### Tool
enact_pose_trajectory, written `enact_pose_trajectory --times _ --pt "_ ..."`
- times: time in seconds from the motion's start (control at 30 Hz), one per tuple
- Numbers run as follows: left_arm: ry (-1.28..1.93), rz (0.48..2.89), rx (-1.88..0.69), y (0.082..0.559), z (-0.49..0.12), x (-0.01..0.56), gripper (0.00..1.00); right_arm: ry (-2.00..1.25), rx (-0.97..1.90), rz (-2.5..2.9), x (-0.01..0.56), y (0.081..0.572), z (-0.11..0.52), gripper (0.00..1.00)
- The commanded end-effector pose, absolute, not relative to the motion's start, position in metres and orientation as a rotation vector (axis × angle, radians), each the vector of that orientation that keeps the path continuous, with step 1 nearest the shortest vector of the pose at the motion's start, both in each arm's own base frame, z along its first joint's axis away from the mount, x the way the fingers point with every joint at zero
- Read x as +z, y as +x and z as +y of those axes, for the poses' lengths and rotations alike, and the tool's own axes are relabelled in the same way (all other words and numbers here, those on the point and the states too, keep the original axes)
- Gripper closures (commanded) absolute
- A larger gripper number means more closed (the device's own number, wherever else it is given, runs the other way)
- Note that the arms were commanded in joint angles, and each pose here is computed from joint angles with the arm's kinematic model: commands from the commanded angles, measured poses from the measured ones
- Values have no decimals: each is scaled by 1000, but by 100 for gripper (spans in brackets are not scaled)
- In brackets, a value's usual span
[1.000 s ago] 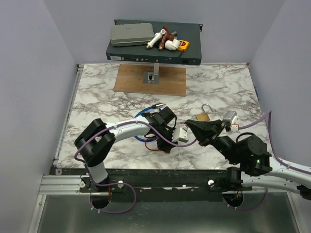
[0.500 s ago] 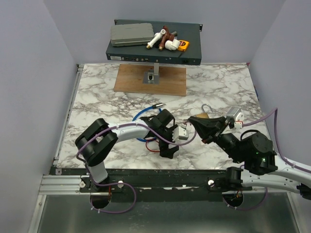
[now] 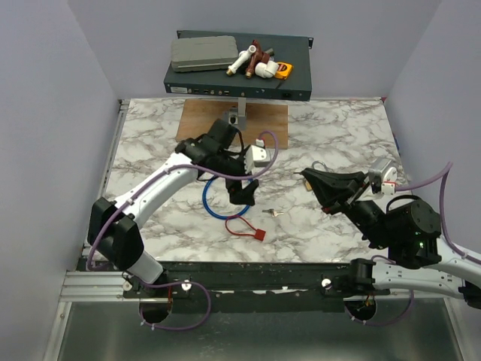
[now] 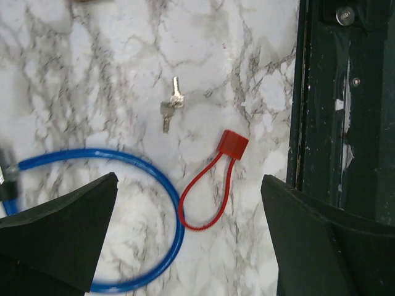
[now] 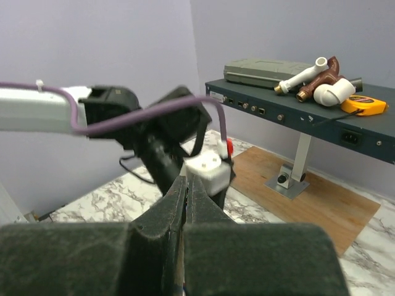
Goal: Unlock with the key
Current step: Place the lock at the center of the board.
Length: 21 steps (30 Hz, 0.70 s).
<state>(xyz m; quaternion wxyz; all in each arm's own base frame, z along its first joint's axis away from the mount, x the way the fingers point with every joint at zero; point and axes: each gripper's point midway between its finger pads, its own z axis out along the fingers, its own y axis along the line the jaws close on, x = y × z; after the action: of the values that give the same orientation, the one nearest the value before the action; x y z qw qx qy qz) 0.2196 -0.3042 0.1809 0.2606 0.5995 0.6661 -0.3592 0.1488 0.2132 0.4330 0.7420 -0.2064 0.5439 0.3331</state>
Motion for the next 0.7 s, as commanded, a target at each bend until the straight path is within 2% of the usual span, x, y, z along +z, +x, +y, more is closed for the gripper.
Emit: enact_pose_trajectory --times 0.0,0.1,0.2,0.27,0.33,0.5,0.6,0.67 --pt "1573 1904 -910 226 -260 231 2 -437 712 1196 435 152 209 99" --pt "1492 1646 -886 218 -252 294 2 -429 722 1195 435 151 206 99" --pt "1389 1833 -856 219 -240 237 2 -438 712 1199 431 152 209 99" --pt "1601 1795 -1046 181 -239 204 1 -448 726 1204 428 150 213 99" --pt "1645 1795 -1100 162 -242 178 2 -442 743 1204 426 149 213 99" --pt "1653 1490 -973 134 -256 128 2 -425 768 1215 416 148 213 99" --pt "1715 1340 -938 120 -275 129 2 -428 769 1225 409 148 215 99" --pt "1715 1336 -953 122 -286 126 2 -425 769 1224 407 149 216 99"
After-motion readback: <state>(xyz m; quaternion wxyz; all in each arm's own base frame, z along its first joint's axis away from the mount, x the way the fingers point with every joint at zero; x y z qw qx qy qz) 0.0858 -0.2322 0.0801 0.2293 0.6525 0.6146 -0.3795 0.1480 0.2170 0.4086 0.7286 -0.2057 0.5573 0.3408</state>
